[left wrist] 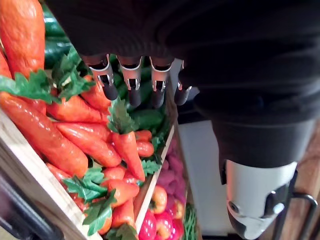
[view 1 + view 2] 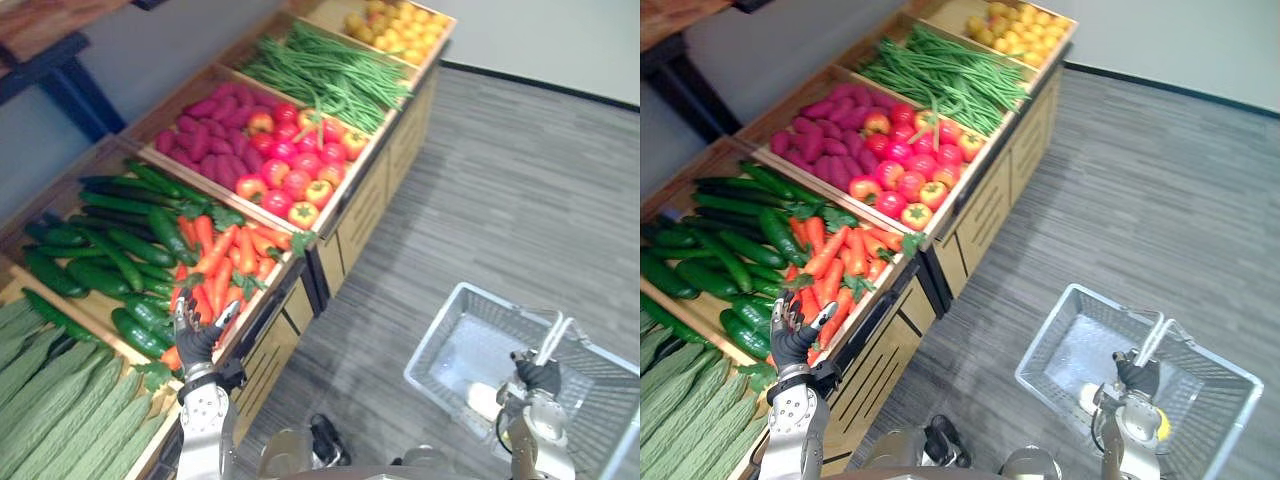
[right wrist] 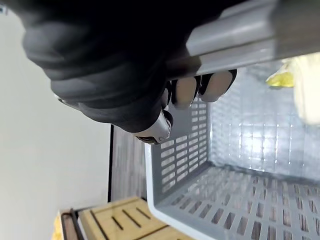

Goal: Pick vegetable in the basket

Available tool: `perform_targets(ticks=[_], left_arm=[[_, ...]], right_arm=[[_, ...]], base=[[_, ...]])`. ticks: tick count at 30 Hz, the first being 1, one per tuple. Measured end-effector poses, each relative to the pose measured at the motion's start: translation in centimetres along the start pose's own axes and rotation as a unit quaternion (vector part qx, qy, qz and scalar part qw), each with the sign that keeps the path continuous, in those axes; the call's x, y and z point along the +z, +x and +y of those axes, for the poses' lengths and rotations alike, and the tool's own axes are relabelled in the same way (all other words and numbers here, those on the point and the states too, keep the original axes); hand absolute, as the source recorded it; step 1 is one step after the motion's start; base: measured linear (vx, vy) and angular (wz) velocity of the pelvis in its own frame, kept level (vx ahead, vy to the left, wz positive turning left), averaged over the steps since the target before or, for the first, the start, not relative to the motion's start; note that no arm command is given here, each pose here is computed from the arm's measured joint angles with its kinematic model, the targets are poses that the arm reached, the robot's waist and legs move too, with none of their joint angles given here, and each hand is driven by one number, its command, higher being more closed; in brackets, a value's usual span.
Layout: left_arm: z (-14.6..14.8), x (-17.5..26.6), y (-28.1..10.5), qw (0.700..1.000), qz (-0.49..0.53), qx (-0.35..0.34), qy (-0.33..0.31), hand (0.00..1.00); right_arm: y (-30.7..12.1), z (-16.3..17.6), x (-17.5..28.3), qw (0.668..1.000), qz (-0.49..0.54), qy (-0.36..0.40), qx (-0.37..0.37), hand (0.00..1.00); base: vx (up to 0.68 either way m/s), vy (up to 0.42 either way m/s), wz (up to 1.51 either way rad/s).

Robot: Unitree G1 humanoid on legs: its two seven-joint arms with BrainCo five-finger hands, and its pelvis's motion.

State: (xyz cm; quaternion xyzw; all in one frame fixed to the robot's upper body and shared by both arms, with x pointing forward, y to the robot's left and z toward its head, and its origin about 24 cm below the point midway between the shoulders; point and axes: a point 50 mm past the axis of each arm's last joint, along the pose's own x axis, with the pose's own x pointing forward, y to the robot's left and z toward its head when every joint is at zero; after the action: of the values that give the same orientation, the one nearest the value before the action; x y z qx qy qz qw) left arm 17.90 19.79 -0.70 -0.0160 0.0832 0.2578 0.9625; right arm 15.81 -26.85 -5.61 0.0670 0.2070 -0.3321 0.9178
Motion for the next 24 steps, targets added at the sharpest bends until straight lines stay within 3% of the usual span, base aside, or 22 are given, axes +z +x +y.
perform_targets(ticks=[7,11,24], left_arm=[[-0.7,0.7,-0.9,1.000,-0.017,-0.019,0.010,0.00],[-2.2,1.0,-1.6,0.998,-0.022,-0.052,0.009,0.00],[-3.7,4.2,-0.5,0.989,-0.103,-0.102,0.029,0.00]], right_arm=[[-1.7,1.0,-2.0,0.999,0.032,0.025,0.009,1.00],[-2.6,-1.0,-2.9,0.998,0.044,0.028,-0.023,1.00],[-3.7,-2.9,-4.0,0.996,0.066,0.033,-0.045,1.00]], base=[[0.17,-0.229,1.27],[0.24,-0.261,1.38],[0.13,-0.058,0.33]])
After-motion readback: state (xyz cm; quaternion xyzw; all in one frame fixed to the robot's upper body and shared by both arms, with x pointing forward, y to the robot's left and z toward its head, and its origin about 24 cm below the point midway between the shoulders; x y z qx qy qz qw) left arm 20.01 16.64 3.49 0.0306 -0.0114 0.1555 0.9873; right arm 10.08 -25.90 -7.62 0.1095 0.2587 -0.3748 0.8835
